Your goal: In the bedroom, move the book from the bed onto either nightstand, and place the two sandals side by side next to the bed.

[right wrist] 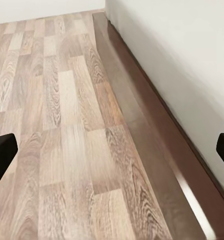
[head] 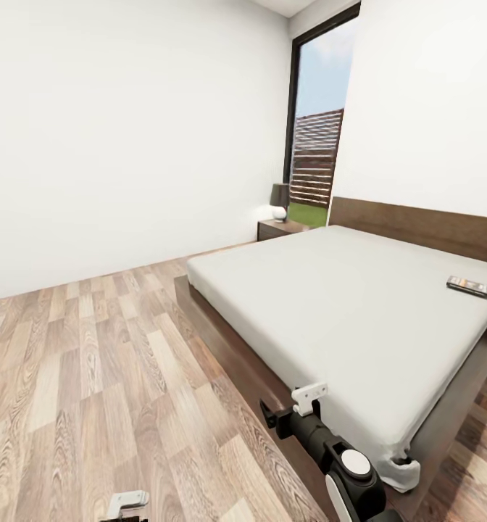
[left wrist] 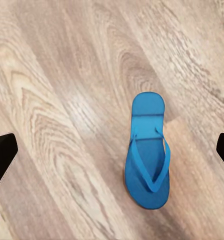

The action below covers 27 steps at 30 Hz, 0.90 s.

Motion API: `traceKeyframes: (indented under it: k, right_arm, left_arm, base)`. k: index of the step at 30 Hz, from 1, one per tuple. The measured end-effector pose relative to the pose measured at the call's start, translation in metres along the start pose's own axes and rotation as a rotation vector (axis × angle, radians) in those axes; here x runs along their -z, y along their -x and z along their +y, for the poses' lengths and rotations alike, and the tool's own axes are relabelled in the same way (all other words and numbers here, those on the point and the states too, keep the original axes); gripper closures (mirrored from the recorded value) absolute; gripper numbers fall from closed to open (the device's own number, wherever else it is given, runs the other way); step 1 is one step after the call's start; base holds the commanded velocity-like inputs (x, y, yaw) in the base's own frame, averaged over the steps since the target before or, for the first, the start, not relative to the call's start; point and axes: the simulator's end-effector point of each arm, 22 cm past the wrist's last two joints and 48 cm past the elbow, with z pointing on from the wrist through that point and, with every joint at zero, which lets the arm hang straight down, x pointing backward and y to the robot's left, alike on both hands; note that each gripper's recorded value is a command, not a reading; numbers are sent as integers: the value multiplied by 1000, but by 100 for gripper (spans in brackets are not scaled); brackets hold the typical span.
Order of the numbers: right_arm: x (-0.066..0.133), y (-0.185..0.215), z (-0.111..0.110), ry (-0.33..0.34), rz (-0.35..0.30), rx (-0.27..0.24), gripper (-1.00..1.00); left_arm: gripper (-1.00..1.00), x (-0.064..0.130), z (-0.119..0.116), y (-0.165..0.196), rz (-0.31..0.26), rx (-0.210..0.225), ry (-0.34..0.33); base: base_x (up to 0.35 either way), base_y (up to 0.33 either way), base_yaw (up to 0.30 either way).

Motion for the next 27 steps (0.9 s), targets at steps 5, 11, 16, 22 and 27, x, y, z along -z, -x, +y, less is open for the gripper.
traceKeyframes:
  k: [5, 11, 16, 22, 27]
  right_arm:
    - [0, 0, 0, 0, 0, 0, -100]
    - [0, 0, 1, 1, 0, -1, -100]
    - [0, 0, 1, 2, 1, -1, -100]
    - [0, 0, 2, 3, 0, -1, -100]
    - [0, 0, 2, 4, 0, 0, -100]
  left_arm:
    - [-100, -1, -1, 13, 3, 2, -4]
    - [-100, -1, -3, 20, 1, 3, -9]
    - [-100, -1, -3, 25, -2, 3, -14]
    - [-100, 0, -7, 26, -4, 3, -31]
    - [-100, 0, -8, 27, -5, 3, -37]
  base:
    - [0, 0, 0]
    - [0, 0, 0]
    - [0, 0, 0]
    - [0, 0, 0]
    - [0, 0, 0]
